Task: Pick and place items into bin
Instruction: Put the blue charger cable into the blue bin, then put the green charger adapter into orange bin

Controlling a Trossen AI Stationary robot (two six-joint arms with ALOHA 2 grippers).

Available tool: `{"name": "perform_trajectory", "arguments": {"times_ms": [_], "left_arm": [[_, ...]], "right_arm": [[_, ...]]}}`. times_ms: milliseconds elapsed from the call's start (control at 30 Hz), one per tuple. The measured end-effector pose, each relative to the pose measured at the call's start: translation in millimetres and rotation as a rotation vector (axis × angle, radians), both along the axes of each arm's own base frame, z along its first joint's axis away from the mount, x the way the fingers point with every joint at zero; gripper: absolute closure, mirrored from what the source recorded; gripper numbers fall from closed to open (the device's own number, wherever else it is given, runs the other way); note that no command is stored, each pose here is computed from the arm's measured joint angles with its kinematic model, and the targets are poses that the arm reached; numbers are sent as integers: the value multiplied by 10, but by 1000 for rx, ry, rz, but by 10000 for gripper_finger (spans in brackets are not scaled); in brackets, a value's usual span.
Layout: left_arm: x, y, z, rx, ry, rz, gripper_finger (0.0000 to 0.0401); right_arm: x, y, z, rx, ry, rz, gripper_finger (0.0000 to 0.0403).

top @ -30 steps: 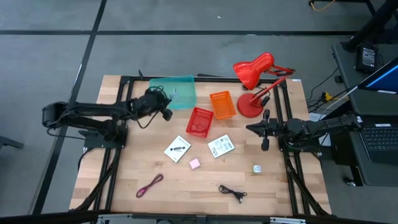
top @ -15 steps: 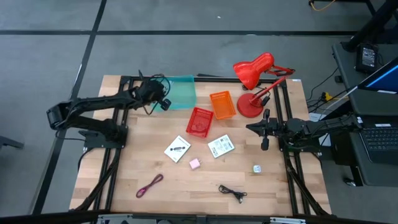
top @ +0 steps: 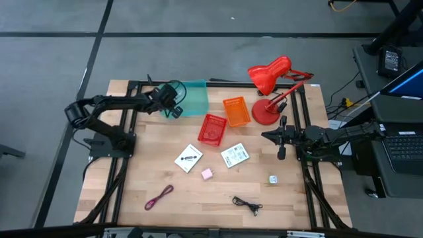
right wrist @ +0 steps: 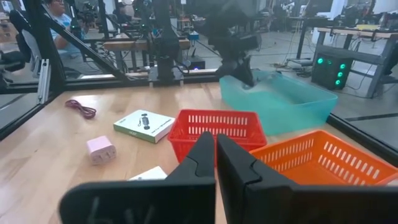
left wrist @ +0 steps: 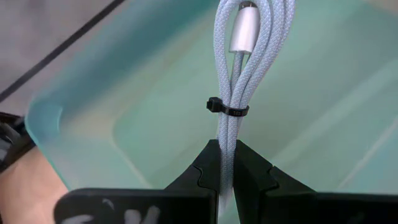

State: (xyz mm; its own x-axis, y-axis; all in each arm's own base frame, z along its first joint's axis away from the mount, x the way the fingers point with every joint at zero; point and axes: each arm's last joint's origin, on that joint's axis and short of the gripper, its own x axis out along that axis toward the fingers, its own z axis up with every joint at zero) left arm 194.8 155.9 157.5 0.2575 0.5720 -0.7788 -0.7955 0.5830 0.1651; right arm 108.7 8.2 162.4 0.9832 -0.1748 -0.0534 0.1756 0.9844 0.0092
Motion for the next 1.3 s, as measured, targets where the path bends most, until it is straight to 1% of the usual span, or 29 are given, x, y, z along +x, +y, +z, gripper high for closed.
{"name": "perform_trajectory", "arguments": {"times_ms": [133, 367, 667, 833, 933, 1067, 1200, 1300], "left_arm": [[6, 10, -36, -29, -5, -14, 381], [10, 10, -33, -20, 8, -42, 359], [10, 10, -31, -16, 10, -41, 350], [13, 11, -29, -9, 16, -55, 327], [27, 27, -8, 24, 4, -48, 311], [33, 27, 86, 84, -3, -111, 302], [34, -39, 284, 133, -93, -159, 305], [29, -154, 468, 167, -169, -238, 313]], "right_arm": [[0, 0, 1, -11, 2, 1, 402], [0, 0, 0, -11, 2, 1, 402], [0, 0, -1, -11, 2, 1, 402], [0, 0, 0, -10, 2, 0, 402], [0, 0, 1, -9, 2, 0, 402], [0, 0, 0, -7, 2, 0, 402], [0, 0, -1, -6, 2, 0, 402], [0, 0, -1, -6, 1, 0, 402]]}}
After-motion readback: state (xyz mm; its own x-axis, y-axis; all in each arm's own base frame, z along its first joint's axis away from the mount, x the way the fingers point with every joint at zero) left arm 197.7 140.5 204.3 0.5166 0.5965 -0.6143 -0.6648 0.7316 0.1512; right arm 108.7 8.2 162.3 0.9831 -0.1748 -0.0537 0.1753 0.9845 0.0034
